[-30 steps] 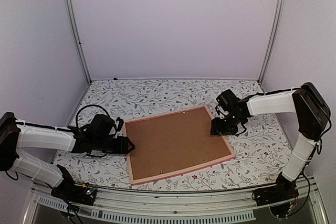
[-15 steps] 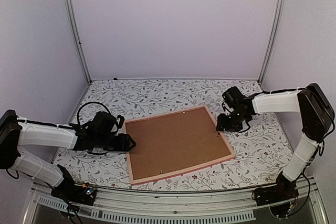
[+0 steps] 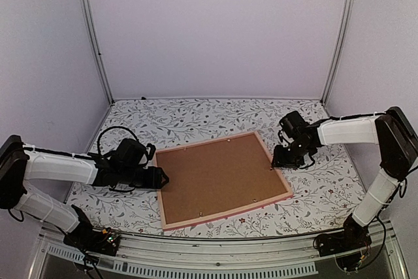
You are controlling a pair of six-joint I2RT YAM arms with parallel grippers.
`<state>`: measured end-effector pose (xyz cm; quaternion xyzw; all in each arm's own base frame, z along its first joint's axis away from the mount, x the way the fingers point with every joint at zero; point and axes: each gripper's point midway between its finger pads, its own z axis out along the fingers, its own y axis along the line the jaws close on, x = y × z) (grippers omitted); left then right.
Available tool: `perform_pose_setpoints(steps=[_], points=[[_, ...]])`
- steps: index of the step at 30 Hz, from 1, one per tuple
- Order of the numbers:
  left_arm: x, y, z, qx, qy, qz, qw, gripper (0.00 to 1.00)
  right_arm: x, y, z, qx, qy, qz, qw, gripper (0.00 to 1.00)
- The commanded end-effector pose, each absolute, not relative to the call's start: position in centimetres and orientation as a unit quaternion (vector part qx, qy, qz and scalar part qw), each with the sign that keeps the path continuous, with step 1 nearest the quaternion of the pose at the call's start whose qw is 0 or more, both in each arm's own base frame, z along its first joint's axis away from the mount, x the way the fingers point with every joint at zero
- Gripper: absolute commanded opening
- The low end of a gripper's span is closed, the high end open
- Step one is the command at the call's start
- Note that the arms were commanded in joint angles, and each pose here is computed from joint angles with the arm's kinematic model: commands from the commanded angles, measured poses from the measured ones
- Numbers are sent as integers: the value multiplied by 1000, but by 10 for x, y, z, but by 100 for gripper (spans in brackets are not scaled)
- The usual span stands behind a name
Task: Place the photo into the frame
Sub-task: Press the fastener onto the backboard.
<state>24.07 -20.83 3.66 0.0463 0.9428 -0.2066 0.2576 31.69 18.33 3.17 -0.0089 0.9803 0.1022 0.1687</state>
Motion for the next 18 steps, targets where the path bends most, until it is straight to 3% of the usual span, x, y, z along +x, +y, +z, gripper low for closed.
perform_pose_setpoints(steps=[1,18], points=[[243,-214,41,57,941,-206,264,62,319,184,32,-11,979,107,173,45],[242,-213,40,58,941,-205,263,62,324,177,19,-12,982,79,173,42]])
